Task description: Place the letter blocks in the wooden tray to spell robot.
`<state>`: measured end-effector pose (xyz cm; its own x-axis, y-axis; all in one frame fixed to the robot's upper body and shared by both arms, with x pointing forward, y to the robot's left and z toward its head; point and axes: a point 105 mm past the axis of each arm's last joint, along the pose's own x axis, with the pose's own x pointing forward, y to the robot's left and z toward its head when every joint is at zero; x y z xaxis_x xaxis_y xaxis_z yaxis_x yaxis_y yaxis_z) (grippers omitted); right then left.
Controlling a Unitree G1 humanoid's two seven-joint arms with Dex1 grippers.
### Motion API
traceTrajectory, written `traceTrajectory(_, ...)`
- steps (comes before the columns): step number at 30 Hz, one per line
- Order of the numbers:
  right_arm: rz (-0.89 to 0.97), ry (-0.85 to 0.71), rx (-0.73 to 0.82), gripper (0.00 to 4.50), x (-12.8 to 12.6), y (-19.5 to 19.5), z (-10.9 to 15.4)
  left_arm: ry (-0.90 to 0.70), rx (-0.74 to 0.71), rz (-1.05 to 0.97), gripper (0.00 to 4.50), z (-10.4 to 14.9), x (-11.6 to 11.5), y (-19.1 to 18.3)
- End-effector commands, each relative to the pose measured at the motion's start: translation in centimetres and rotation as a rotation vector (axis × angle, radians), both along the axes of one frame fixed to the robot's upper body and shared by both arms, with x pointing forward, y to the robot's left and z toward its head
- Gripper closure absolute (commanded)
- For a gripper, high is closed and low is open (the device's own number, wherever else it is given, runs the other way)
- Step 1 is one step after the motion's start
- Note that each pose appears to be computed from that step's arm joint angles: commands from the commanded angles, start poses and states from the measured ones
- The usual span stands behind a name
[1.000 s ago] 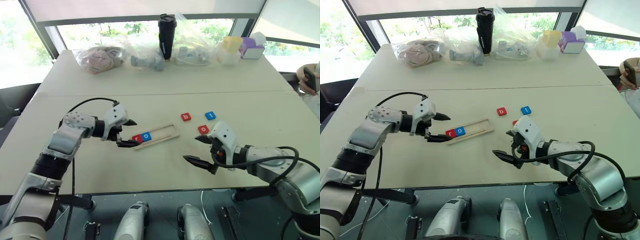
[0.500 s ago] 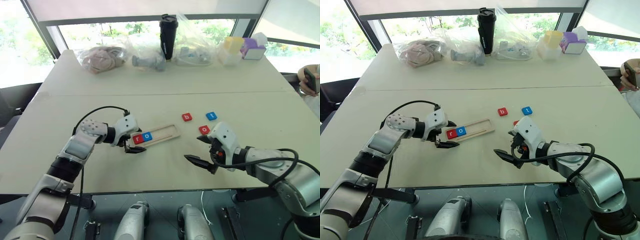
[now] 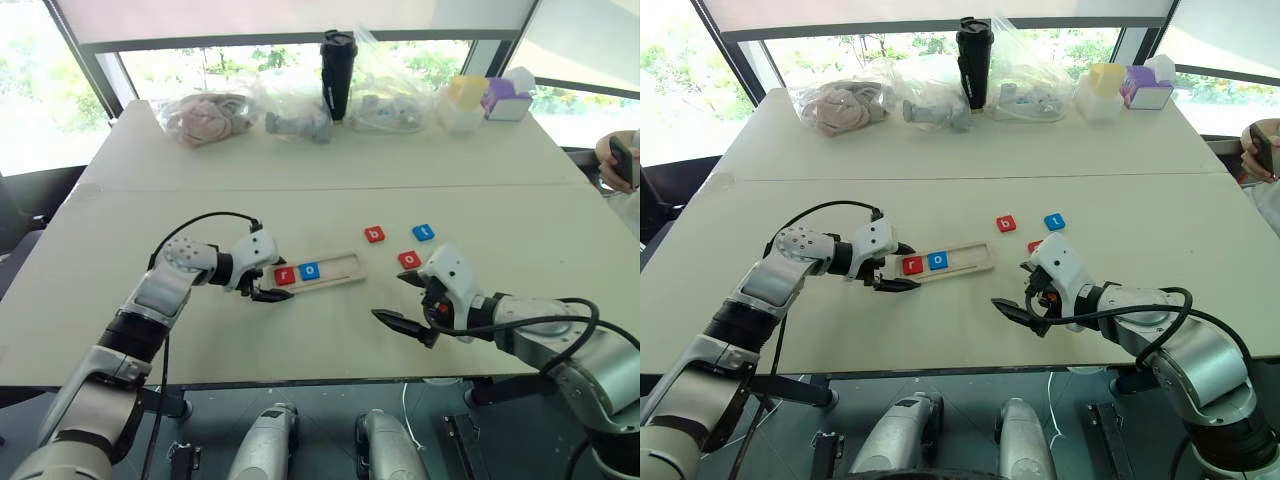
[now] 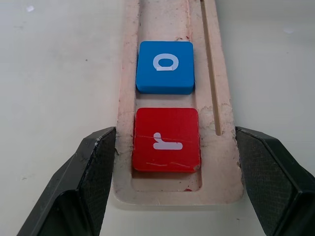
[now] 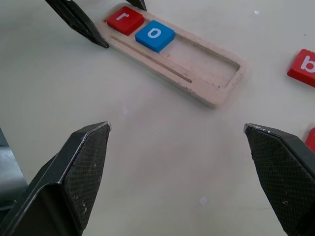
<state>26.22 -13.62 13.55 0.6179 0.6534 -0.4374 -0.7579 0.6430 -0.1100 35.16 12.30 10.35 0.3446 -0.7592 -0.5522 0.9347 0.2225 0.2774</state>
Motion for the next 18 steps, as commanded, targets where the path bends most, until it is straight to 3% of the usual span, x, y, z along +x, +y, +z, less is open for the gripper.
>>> traceTrajectory(1,-0.016,-0.041,-0.006,0.0,0.3,-0.7,0.9,-0.052,0.035,-0.101,1.36,1.2,0.2,0.2)
traceTrajectory(6,-0.025,-0.03,-0.011,0.0,0.4,-1.2,0.4,-0.037,0.104,-0.267,1.36,1.0,-0.3,0.5)
traceTrajectory(18,-0.052,-0.025,0.002,0.0,0.3,-1.1,0.1,-0.012,0.121,-0.266,1.36,0.3,0.7,0.1)
